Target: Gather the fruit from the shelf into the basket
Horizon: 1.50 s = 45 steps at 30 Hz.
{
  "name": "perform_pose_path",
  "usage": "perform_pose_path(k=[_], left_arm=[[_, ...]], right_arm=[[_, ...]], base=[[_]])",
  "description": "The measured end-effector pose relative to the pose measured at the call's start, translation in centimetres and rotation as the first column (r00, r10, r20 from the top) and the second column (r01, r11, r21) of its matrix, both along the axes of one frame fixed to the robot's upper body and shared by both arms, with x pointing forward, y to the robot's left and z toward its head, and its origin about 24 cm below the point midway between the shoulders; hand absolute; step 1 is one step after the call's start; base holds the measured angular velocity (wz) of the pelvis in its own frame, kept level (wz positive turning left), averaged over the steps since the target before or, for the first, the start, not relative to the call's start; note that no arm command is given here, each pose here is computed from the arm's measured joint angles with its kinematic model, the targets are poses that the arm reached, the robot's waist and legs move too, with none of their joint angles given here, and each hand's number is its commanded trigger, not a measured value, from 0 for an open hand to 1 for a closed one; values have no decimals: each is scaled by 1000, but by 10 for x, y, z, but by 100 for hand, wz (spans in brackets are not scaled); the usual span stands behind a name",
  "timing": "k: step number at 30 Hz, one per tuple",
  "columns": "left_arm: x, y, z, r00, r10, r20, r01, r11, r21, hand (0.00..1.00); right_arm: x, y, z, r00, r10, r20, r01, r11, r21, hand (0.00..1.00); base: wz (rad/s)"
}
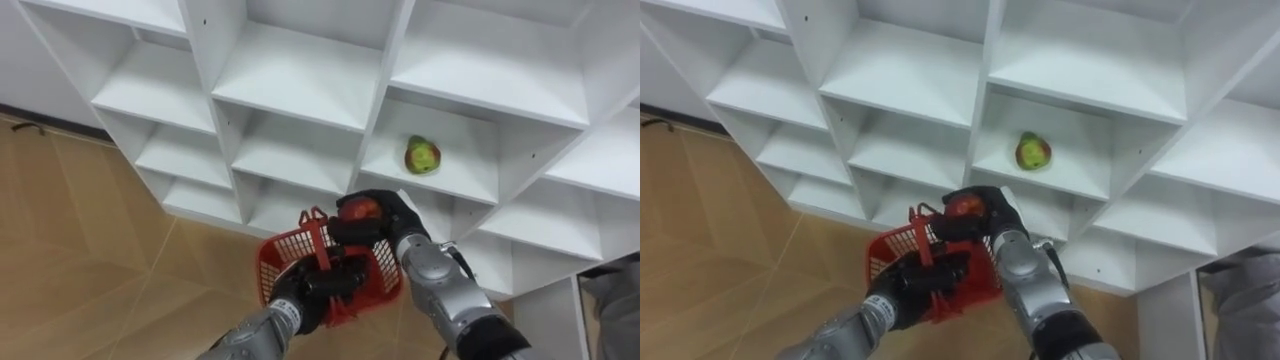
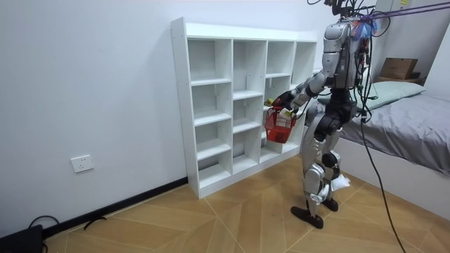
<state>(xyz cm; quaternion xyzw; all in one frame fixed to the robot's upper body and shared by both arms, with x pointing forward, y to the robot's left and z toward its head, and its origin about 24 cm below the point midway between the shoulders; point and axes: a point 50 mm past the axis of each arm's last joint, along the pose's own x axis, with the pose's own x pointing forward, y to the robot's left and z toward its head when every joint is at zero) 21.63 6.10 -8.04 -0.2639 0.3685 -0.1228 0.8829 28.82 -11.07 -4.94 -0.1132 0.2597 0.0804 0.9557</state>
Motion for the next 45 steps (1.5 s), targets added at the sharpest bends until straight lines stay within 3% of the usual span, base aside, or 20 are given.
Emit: perform_pose_path(k=[12, 13, 14, 15, 16, 45], left_arm=[[0, -1, 1, 1000, -4, 4, 4, 1000, -4, 100], [1, -1, 1, 1000, -6, 5, 6, 1000, -5, 100], [1, -2, 1, 1000, -8, 7, 8, 1000, -10, 100], [1, -2, 1, 1000, -7, 6, 7, 1000, -12, 100], [1, -2, 1, 1000, -7, 6, 7, 1000, -13, 100], [-1, -2, -1, 1000, -12, -4, 12, 1000, -6, 100]], right_arm=[[0, 5, 0, 1000, 9, 5, -9, 1000, -4, 100], [0, 6, 0, 1000, 10, 4, -10, 1000, -2, 93], [0, 7, 0, 1000, 11, 4, -11, 1000, 3, 78], [0, 8, 0, 1000, 13, 2, -13, 1000, 3, 54], [0, 8, 0, 1000, 13, 1, -13, 1000, 2, 1], [5, 7, 2, 1000, 17, 0, -17, 1000, -11, 0]], base=[[1], [0], [0], [0], [0], [0]])
